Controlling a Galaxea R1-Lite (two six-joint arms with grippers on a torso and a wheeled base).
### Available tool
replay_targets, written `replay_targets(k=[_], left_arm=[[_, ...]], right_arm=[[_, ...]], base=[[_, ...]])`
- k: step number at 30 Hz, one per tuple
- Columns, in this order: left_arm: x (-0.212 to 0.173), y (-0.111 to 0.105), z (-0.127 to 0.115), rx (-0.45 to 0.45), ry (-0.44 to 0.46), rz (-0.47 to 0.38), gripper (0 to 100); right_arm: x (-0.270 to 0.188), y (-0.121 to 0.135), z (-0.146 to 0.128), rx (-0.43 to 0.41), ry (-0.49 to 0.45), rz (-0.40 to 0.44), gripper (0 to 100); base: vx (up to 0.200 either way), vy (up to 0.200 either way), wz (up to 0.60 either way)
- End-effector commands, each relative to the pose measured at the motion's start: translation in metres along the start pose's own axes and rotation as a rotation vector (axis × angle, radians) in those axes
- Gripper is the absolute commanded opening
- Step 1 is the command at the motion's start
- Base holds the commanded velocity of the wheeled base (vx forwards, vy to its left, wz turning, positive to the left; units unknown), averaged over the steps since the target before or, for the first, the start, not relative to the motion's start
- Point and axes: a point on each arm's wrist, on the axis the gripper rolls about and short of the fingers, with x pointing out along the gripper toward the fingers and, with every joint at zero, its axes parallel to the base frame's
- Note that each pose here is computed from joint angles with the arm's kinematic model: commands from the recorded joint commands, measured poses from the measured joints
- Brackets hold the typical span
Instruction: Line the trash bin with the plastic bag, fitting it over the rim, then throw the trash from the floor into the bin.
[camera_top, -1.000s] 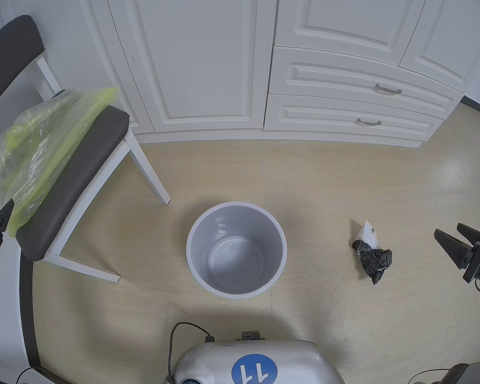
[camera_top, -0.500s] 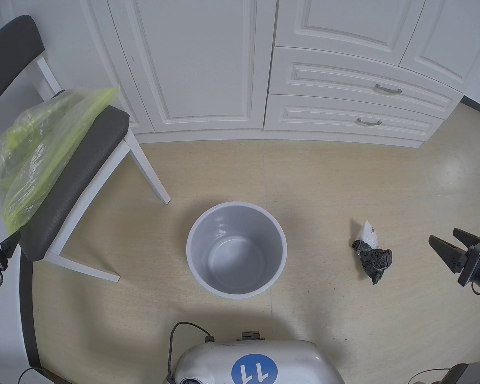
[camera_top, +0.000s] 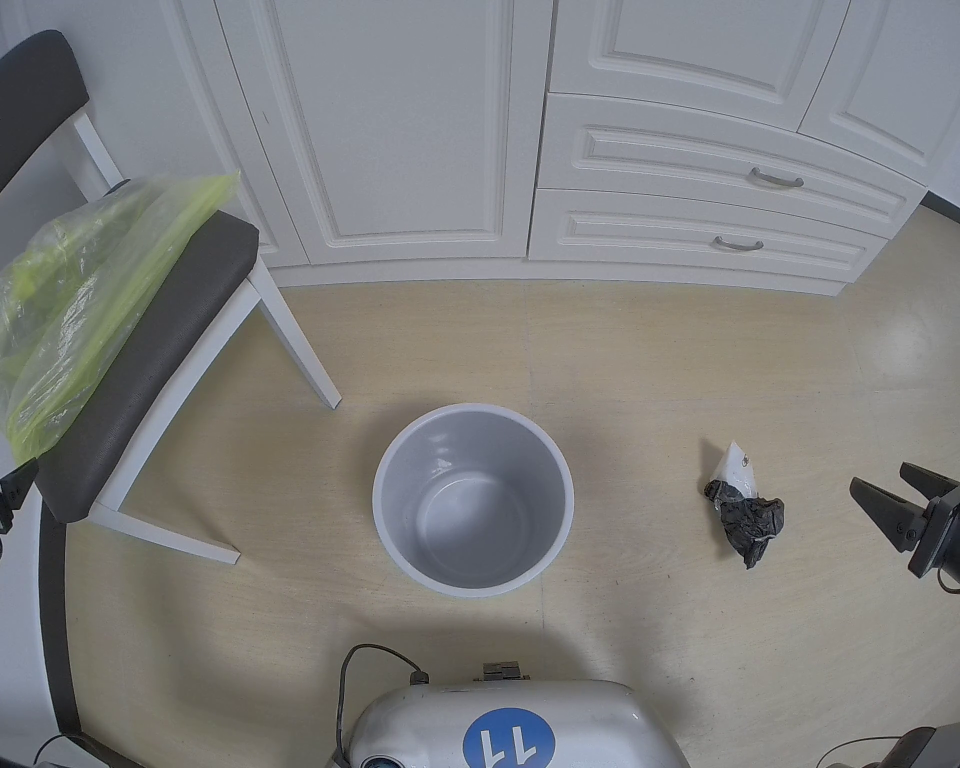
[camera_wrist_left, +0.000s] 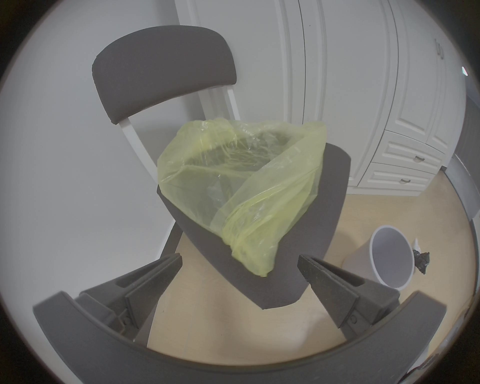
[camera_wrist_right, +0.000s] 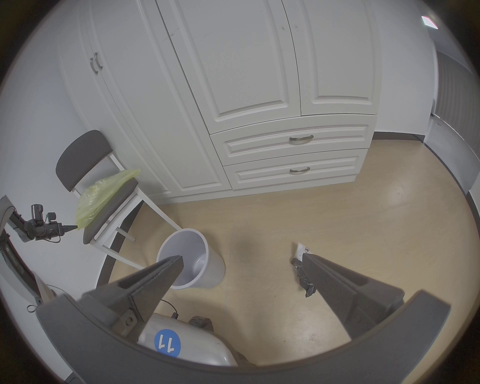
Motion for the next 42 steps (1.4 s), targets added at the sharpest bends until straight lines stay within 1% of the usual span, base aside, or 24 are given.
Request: replay_targets(k=[1, 4, 10, 13, 16, 20, 26, 30, 31, 32, 33, 36, 41, 42], left_arm=[[0.021, 0.010, -0.010, -0.022, 0.069, 0.008, 100], [0.027, 0.011, -0.011, -0.024, 0.069, -0.003, 100], [0.029, 0.012, -0.007, -0.044, 0.035, -0.001, 100], [0.027, 0.013, 0.000, -0.047, -0.018, 0.012, 100], [0.023, 0.012, 0.009, -0.086, -0.073, 0.018, 100], [0.021, 0.013, 0.016, -0.110, -0.114, 0.024, 100], [0.029, 0.019, 0.017, -0.121, -0.102, 0.031, 100], [0.028, 0.024, 0.021, -0.134, -0.116, 0.062, 100], [0.028, 0.027, 0.026, -0.152, -0.131, 0.094, 100], [0.028, 0.027, 0.026, -0.152, -0.131, 0.094, 100], [0.026, 0.032, 0.031, -0.166, -0.148, 0.123, 100], [0.019, 0.040, 0.032, -0.165, -0.161, 0.166, 100], [0.018, 0.042, 0.029, -0.167, -0.151, 0.168, 100], [0.022, 0.042, 0.025, -0.176, -0.134, 0.160, 100]], right_arm=[[0.000, 0.000, -0.001, -0.001, 0.004, 0.000, 100], [0.000, 0.000, -0.001, -0.001, 0.002, 0.000, 100], [0.000, 0.000, -0.001, -0.001, 0.004, 0.000, 100], [0.000, 0.000, -0.003, -0.003, 0.012, 0.002, 100], [0.000, -0.001, -0.005, -0.004, 0.017, 0.004, 100], [0.001, 0.000, -0.005, -0.004, 0.019, 0.006, 100], [0.001, -0.001, -0.005, -0.004, 0.022, 0.005, 100], [0.001, -0.001, -0.005, -0.004, 0.020, 0.005, 100], [0.001, -0.001, -0.005, -0.004, 0.022, 0.005, 100], [0.001, -0.001, -0.005, -0.004, 0.022, 0.005, 100], [0.001, -0.001, -0.005, -0.004, 0.022, 0.005, 100], [0.001, 0.000, -0.005, -0.004, 0.020, 0.007, 100], [0.001, 0.000, -0.005, -0.004, 0.020, 0.008, 100], [0.001, 0.001, -0.005, -0.005, 0.022, 0.022, 100]], base=[[0.000, 0.000, 0.00], [0.000, 0.000, 0.00], [0.000, 0.000, 0.00], [0.000, 0.000, 0.00], [0.000, 0.000, 0.00], [0.000, 0.000, 0.00], [0.000, 0.000, 0.00], [0.000, 0.000, 0.00], [0.000, 0.000, 0.00], [0.000, 0.000, 0.00], [0.000, 0.000, 0.00], [0.000, 0.000, 0.00], [0.000, 0.000, 0.00], [0.000, 0.000, 0.00]])
